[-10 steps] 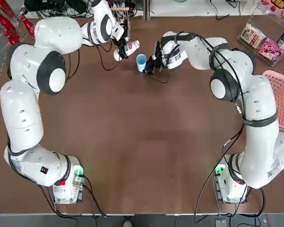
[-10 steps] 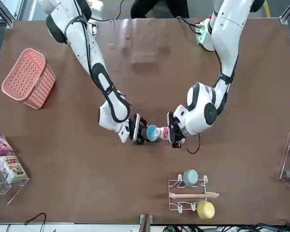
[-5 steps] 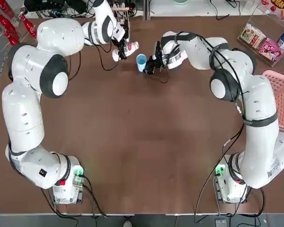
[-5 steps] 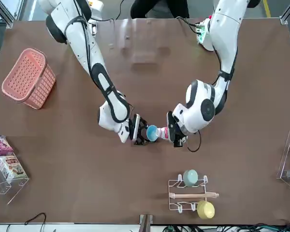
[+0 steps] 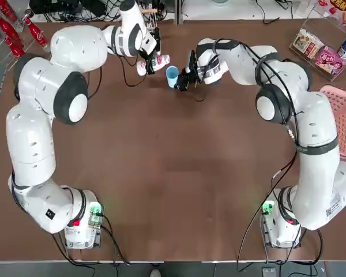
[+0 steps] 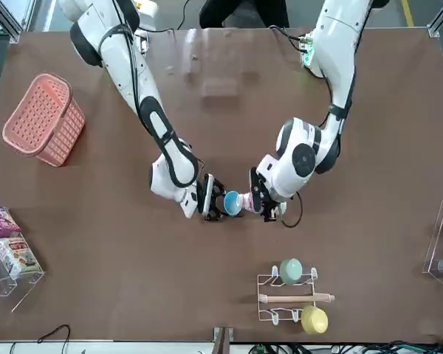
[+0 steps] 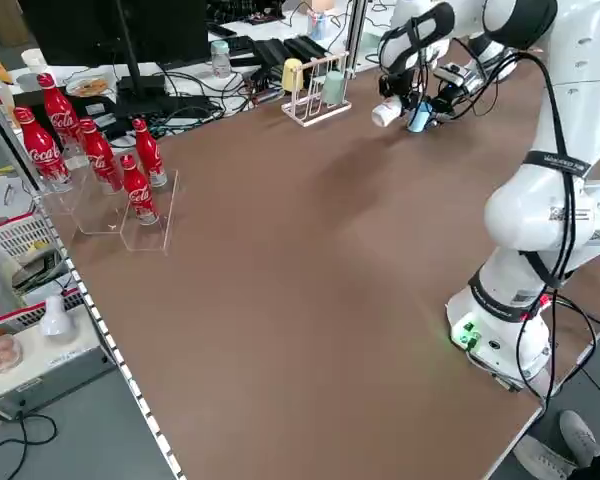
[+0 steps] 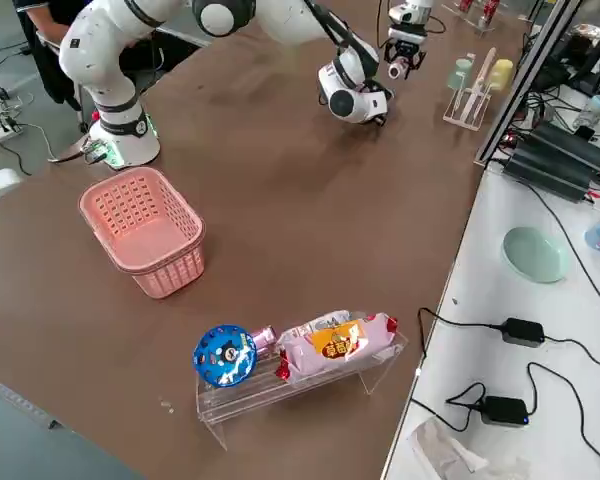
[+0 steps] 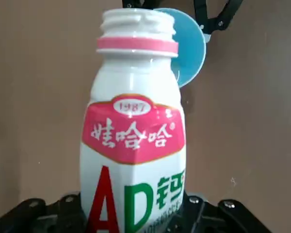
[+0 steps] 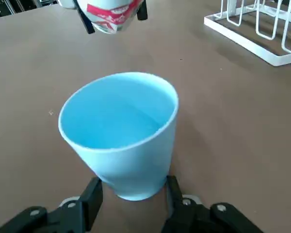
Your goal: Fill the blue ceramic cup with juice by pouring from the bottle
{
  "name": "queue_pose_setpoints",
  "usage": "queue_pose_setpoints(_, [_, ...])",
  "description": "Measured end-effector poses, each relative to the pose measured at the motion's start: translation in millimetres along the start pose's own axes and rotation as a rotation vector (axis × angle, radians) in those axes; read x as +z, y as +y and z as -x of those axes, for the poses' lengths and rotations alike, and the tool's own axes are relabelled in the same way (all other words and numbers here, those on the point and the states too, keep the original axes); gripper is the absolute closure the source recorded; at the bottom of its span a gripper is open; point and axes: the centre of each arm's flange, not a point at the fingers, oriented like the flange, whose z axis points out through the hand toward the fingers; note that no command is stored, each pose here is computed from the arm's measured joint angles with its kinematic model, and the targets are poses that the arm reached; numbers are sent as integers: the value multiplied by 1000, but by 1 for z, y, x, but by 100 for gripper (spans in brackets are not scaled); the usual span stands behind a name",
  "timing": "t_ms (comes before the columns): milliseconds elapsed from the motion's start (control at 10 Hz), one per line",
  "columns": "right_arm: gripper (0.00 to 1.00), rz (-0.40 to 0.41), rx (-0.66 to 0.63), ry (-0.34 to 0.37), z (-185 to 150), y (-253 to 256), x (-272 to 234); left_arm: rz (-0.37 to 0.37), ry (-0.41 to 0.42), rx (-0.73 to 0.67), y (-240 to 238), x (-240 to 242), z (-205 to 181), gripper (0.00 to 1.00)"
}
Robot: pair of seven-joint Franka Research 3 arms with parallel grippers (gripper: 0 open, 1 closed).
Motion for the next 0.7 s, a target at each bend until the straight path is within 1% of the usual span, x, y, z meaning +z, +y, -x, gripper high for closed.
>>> queue_pose_setpoints(300, [38,0,0,0,0,0,0,-43,-58,-10,-3,-4,5,42])
queue_pose_setpoints(500, [38,0,0,0,0,0,0,-43,-74,-15,6,1,-5,42])
queue_pose_setpoints(700, [38,0,0,0,0,0,0,-64,-122,11,13,7,-12,42])
